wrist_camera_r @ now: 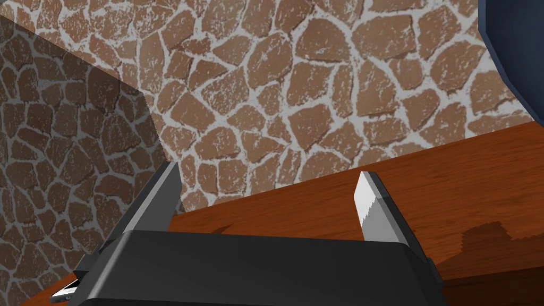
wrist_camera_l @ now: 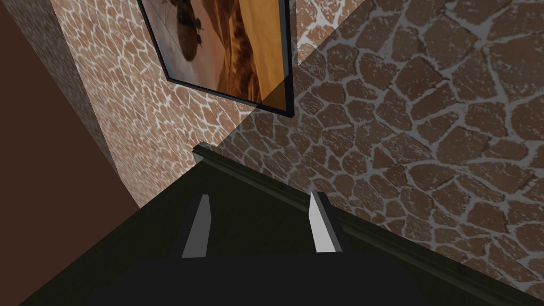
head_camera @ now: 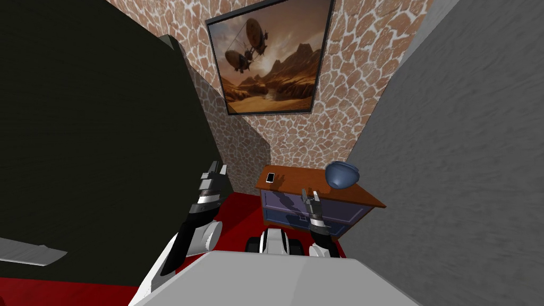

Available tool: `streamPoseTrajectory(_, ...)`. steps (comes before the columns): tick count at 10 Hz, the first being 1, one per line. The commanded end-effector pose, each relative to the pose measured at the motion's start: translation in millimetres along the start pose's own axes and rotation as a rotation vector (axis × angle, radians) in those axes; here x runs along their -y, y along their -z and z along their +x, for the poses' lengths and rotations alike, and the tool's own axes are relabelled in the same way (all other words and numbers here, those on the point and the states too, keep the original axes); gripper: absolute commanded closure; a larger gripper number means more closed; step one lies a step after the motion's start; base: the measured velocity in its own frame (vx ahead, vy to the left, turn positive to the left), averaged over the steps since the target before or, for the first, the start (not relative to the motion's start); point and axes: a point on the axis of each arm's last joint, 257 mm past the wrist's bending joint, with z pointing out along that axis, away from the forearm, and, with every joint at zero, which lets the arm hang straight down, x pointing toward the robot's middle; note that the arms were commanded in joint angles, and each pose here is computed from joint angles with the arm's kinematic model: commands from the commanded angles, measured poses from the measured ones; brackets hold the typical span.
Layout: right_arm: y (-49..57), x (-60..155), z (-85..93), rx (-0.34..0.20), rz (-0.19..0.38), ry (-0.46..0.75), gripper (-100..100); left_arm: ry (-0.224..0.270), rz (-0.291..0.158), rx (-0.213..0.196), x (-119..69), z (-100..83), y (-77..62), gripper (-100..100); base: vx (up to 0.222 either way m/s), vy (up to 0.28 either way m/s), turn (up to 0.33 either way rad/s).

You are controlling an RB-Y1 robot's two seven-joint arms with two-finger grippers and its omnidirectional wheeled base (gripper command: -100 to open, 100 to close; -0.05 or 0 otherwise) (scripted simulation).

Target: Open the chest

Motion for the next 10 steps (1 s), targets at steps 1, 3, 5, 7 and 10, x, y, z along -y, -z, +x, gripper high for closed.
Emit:
streamPoseTrajectory(1, 5.2, -6, -6.1, 0.009, -0.011, -0.074, -100, 0.000, 0.000, 0.000, 0.0, 0.0, 0.0, 0, 0.006, 0.007, -0.005)
streamPoseTrajectory(3, 13.0, -12, -13.7, 0.017, -0.029, -0.129, -100, 0.000, 0.000, 0.000, 0.0, 0.0, 0.0, 0, 0.004, 0.005, 0.025)
streamPoseTrajectory(5, 14.3, -13, -15.3, 0.021, -0.032, -0.175, -100, 0.000, 0.000, 0.000, 0.0, 0.0, 0.0, 0, 0.008, 0.007, 0.015)
streamPoseTrajectory(7, 23.4, -20, -23.7, 0.031, -0.053, -0.232, -100, 0.000, 0.000, 0.000, 0.0, 0.0, 0.0, 0, 0.012, 0.008, 0.039)
streamPoseTrajectory(10, 32.6, -27, -31.3, 0.039, -0.076, -0.316, -100, 0.000, 0.000, 0.000, 0.0, 0.0, 0.0, 0, 0.007, 0.005, 0.025)
